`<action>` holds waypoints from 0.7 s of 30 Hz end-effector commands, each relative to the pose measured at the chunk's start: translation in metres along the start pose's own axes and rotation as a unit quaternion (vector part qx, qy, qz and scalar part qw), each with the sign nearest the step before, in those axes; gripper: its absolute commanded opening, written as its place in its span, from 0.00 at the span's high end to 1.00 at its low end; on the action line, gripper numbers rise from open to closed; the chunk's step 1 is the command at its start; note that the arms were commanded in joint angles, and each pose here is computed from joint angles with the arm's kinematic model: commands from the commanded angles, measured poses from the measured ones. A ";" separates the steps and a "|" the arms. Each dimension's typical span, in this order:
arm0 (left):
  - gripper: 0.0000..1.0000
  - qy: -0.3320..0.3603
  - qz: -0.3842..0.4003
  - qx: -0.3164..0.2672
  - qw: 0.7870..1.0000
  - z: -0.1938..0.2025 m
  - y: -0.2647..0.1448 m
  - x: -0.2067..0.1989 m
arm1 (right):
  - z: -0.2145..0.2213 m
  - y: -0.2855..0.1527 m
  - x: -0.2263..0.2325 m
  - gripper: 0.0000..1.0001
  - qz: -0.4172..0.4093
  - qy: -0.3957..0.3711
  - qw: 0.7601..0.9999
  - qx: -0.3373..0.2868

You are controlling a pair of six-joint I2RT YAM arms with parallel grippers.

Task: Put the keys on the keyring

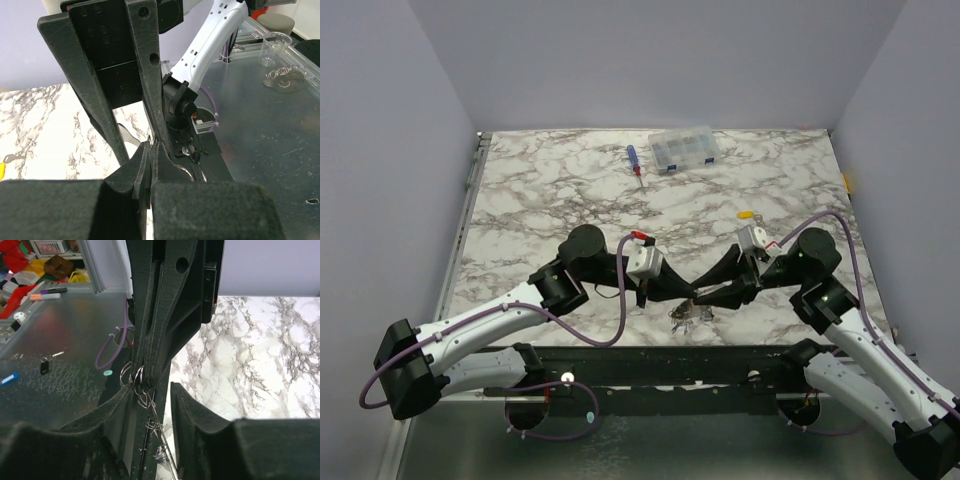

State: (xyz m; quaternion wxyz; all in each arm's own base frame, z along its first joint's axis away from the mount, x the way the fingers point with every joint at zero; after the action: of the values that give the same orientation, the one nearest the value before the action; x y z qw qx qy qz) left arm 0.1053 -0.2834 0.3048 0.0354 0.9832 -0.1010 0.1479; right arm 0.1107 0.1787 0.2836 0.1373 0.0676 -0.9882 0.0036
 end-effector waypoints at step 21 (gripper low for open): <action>1.00 0.024 -0.029 -0.046 0.998 -0.016 -0.007 0.008 | 0.001 0.004 -0.001 0.70 -0.014 -0.024 1.000 0.007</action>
State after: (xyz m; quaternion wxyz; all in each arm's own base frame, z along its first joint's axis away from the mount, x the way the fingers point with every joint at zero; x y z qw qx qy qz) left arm 0.1086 -0.2796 0.3109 0.0603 0.9838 -0.0874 0.1445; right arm 0.1114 0.1817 0.2772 0.1274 0.0791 -0.9886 0.0129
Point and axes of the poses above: each gripper's point midway between its finger pads, its own y axis out along the fingers, its own x axis along the line the jaws close on, z = x × y, the point moved 7 cm from there along -y, back along the fingers, and after that the axes turned 14 degrees about y, right-handed, at the moved point
